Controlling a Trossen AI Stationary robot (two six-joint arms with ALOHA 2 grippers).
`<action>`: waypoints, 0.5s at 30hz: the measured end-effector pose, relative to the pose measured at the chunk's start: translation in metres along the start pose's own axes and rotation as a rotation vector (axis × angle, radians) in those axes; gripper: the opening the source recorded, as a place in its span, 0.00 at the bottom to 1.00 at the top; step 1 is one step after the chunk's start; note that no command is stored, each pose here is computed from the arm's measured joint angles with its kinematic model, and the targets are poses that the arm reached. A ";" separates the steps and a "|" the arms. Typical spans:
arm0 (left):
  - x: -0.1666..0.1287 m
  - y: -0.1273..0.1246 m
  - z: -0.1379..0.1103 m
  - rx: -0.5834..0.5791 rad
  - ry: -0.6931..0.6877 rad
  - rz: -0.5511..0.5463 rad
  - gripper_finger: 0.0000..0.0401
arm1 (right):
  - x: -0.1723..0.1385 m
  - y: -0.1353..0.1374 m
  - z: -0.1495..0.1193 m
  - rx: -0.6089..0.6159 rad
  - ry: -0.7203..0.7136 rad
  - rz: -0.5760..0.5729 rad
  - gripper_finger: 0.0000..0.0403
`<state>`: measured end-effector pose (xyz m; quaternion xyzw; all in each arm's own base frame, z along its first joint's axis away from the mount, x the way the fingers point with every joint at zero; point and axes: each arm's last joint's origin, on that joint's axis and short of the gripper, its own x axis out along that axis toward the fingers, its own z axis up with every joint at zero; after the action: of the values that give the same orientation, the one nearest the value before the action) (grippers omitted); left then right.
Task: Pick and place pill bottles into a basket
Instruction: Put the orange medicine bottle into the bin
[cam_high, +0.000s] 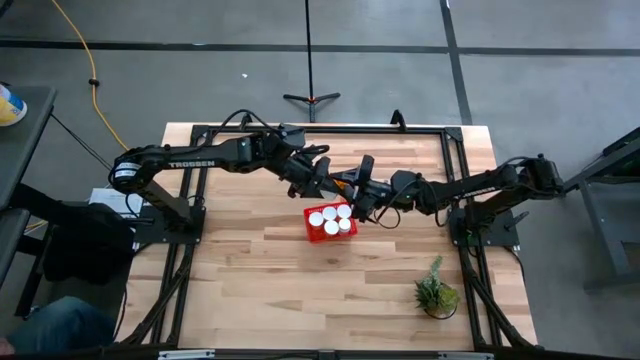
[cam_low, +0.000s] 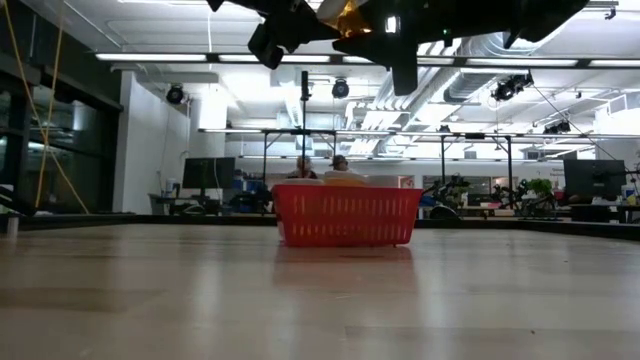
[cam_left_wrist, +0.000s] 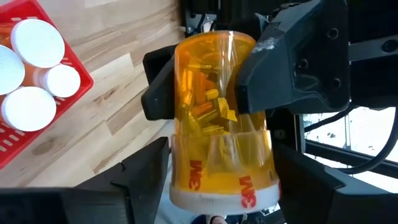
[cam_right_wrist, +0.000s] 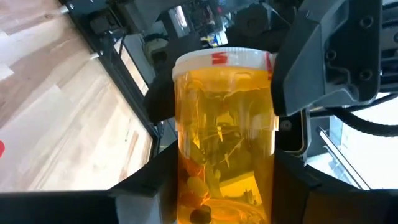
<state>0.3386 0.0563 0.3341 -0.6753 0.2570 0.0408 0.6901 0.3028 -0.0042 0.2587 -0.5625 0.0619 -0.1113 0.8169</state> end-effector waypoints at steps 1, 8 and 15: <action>0.000 0.000 0.000 0.000 0.000 0.000 0.74 | 0.000 0.000 0.000 0.000 0.007 -0.003 0.42; -0.003 -0.004 0.007 0.059 -0.026 -0.051 0.72 | 0.000 -0.002 -0.001 0.116 0.062 -0.041 0.42; -0.014 -0.006 0.022 0.169 -0.055 -0.089 0.71 | 0.001 -0.005 -0.006 0.282 0.086 -0.071 0.41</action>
<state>0.3357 0.0807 0.3447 -0.6239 0.2104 0.0070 0.7526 0.3013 -0.0116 0.2615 -0.4388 0.0610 -0.1716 0.8799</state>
